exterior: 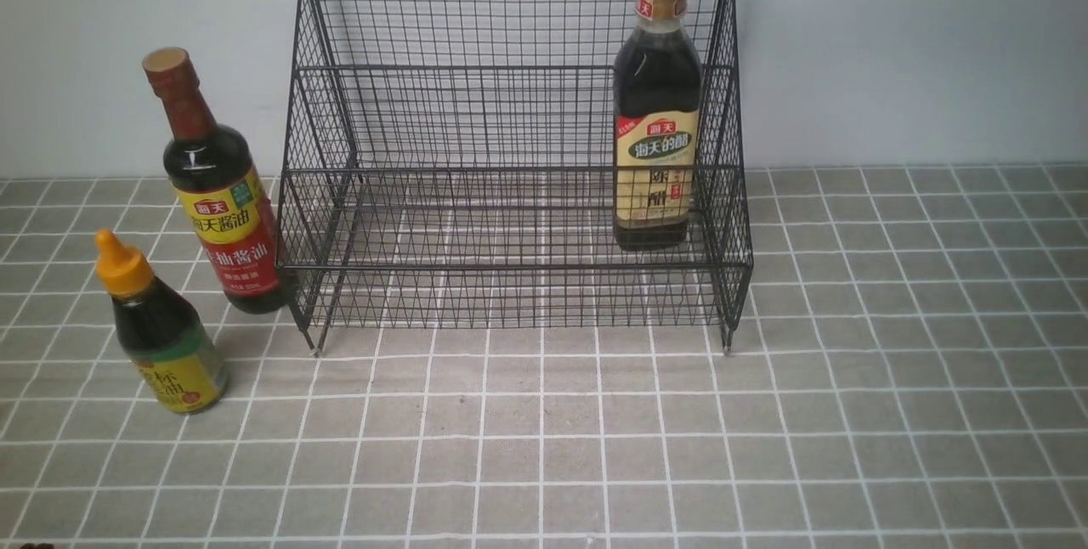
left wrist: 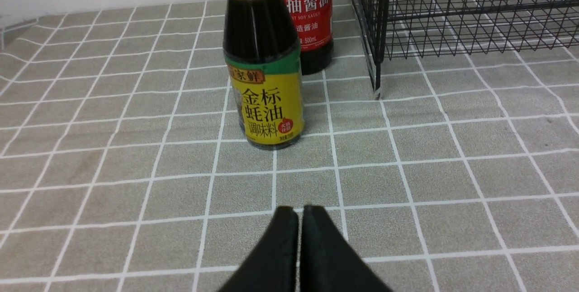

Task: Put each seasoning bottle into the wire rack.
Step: Use the left arm to grab the condiment bottle closest to it

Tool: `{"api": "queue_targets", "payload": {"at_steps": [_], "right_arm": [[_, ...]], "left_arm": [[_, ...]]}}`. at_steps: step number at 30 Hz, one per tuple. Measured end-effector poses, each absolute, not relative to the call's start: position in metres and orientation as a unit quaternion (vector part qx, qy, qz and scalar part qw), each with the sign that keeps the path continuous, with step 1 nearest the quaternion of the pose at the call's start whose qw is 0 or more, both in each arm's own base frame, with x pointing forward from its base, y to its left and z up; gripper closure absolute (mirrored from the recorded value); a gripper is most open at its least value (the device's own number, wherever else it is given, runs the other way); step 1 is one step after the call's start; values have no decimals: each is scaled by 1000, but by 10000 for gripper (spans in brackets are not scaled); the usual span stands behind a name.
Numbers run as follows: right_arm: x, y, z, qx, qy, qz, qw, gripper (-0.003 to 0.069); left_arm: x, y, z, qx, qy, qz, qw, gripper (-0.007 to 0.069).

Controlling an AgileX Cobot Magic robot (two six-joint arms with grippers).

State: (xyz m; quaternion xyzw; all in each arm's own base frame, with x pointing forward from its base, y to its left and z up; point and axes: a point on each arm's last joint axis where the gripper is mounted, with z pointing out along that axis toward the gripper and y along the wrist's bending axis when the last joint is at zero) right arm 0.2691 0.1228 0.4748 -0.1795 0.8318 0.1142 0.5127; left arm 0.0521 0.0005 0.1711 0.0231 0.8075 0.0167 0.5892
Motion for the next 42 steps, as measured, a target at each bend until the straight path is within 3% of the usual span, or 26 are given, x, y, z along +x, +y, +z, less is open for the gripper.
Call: {"api": "queue_targets", "payload": {"at_steps": [2,5,8,13,17,21,27,37,42], "right_arm": [[236,106,493,-163,834,113,515,515],[172,73,519,-122,812,127,556,650],[130,53,522,-103,784,143,596,665],[58,22,487,-71,698,195,686,671],[20,6,431,-55,597,243,762,671],[2,-1,385,-38,560,277,780,671],[-3,-4,351,-46,561,256,786,671],[24,3,304,-102,617,143,767,671],[38,6,267,-72,665,107,736,671]], "left_arm": [[52,0,171,23,808,17,589,632],[52,0,171,23,808,17,589,632],[52,0,171,23,808,17,589,632],[52,0,171,23,808,17,589,632],[52,0,171,23,808,17,589,632],[52,0,171,23,808,17,589,632],[52,0,171,23,808,17,589,632],[52,0,171,23,808,17,589,632],[52,0,171,23,808,17,589,632]]}}
